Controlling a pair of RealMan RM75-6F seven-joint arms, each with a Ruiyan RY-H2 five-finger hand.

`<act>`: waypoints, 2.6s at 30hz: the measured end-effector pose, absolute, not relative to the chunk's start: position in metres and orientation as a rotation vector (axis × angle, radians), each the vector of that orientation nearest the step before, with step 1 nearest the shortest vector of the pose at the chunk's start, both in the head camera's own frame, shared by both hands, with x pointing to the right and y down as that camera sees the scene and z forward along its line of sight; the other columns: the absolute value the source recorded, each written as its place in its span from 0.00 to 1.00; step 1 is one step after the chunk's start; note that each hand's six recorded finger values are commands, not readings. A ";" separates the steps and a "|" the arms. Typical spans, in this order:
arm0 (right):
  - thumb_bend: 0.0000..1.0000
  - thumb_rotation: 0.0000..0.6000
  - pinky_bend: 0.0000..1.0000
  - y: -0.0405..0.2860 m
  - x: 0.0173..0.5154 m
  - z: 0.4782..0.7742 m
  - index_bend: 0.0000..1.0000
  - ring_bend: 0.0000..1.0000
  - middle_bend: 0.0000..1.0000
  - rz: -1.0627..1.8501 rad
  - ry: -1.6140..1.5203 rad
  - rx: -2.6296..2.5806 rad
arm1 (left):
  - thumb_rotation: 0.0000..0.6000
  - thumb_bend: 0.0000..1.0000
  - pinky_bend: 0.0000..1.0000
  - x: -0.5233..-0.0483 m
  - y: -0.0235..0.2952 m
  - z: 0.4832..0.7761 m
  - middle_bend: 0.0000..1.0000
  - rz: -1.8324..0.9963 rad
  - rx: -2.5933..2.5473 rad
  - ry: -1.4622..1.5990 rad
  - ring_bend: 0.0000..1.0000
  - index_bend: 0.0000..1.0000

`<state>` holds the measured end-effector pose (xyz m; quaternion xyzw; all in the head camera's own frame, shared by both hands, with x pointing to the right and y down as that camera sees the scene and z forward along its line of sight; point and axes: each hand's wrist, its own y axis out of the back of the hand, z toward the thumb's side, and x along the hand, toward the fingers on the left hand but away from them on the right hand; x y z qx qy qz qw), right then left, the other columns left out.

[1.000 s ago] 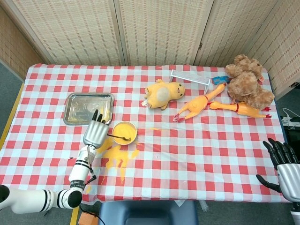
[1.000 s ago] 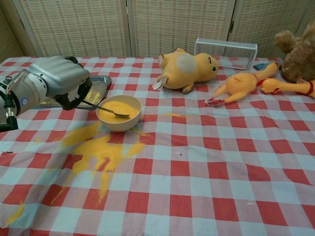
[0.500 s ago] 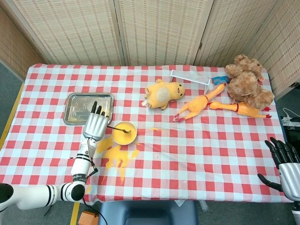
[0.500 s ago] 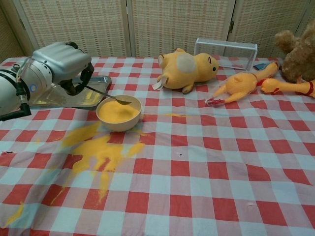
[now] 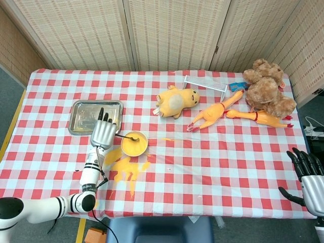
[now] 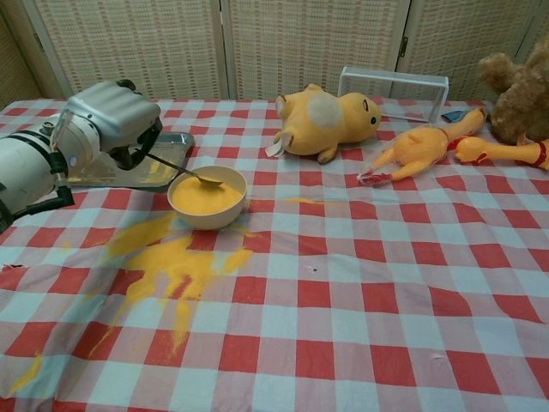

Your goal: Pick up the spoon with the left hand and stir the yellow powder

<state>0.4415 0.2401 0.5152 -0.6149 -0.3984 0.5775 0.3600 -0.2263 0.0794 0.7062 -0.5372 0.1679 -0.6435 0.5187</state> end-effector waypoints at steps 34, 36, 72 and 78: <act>0.09 1.00 0.00 0.242 0.438 0.516 0.00 0.00 0.00 1.486 -1.015 -1.591 | 1.00 0.73 0.00 -0.225 0.108 0.682 0.39 -1.573 -1.344 0.312 0.15 0.90; 0.09 1.00 0.00 0.242 0.438 0.517 0.00 0.00 0.00 1.489 -1.013 -1.591 | 1.00 0.73 0.00 -0.224 0.107 0.684 0.39 -1.577 -1.339 0.306 0.15 0.90; 0.09 1.00 0.00 0.242 0.437 0.513 0.00 0.00 0.00 1.476 -1.018 -1.593 | 1.00 0.73 0.00 -0.232 0.085 0.679 0.39 -1.733 -1.429 0.385 0.15 0.90; 0.09 1.00 0.00 0.242 0.438 0.514 0.00 0.00 0.00 1.478 -1.016 -1.597 | 1.00 0.73 0.00 -0.226 0.080 0.671 0.39 -1.784 -1.335 0.282 0.15 0.90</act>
